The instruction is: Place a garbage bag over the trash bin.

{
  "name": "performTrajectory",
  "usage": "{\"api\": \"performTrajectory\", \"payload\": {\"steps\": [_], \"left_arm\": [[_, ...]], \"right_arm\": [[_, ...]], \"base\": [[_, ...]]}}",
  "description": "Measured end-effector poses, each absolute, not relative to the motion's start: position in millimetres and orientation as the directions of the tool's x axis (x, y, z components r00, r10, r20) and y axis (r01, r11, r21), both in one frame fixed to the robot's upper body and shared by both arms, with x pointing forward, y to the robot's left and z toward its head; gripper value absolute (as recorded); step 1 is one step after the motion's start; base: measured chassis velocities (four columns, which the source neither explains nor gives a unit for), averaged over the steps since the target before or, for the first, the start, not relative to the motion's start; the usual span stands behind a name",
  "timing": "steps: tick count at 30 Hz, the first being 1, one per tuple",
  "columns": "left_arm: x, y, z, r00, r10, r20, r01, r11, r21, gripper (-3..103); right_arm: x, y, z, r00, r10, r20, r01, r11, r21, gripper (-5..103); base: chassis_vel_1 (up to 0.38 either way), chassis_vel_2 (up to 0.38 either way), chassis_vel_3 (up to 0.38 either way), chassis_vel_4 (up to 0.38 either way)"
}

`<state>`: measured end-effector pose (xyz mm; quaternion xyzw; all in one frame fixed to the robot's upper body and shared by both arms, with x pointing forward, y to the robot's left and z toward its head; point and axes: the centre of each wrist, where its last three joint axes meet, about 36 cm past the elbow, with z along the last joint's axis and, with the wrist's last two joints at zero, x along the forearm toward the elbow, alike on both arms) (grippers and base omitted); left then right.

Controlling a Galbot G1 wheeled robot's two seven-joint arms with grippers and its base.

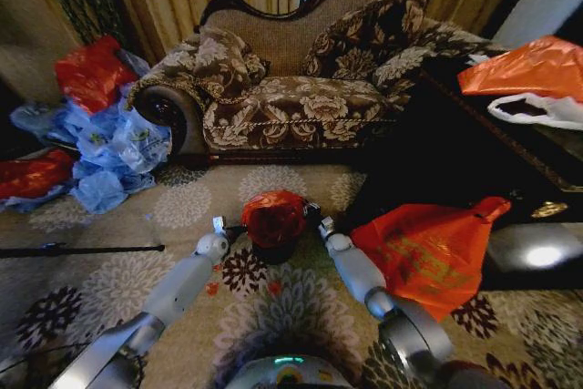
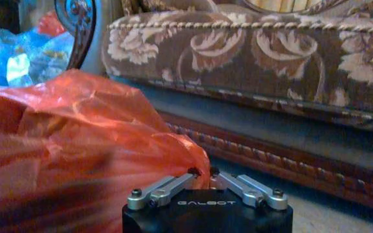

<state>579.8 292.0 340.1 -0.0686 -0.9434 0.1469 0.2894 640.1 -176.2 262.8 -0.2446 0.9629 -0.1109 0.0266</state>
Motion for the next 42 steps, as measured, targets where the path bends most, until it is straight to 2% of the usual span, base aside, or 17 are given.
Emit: {"api": "performTrajectory", "payload": {"steps": [9,18,33,42], "left_arm": [[598.7,278.6,334.6,-0.821,0.205,0.533,0.021,0.943,-0.331,0],[593.0,275.5,312.7,-0.795,0.204,0.572,0.022,0.951,-0.308,0],[561.3,303.0,301.6,-0.774,0.207,0.598,0.05,0.962,-0.268,0],[550.2,317.9,302.7,-0.769,0.211,0.604,0.07,0.966,-0.248,0]], "right_arm": [[642.2,-174.0,260.9,-0.874,-0.476,0.1,-0.486,0.848,-0.211,0],[627.3,-171.8,242.9,-0.855,-0.494,0.158,-0.517,0.835,-0.188,0],[598.0,-167.8,214.6,-0.814,-0.552,0.179,-0.579,0.795,-0.182,0],[577.7,-183.9,202.6,-0.81,-0.561,0.169,-0.586,0.786,-0.198,0]], "base": [[0.0,0.0,0.0,0.0],[0.0,0.0,0.0,0.0],[0.0,0.0,0.0,0.0],[0.0,0.0,0.0,0.0]]}}
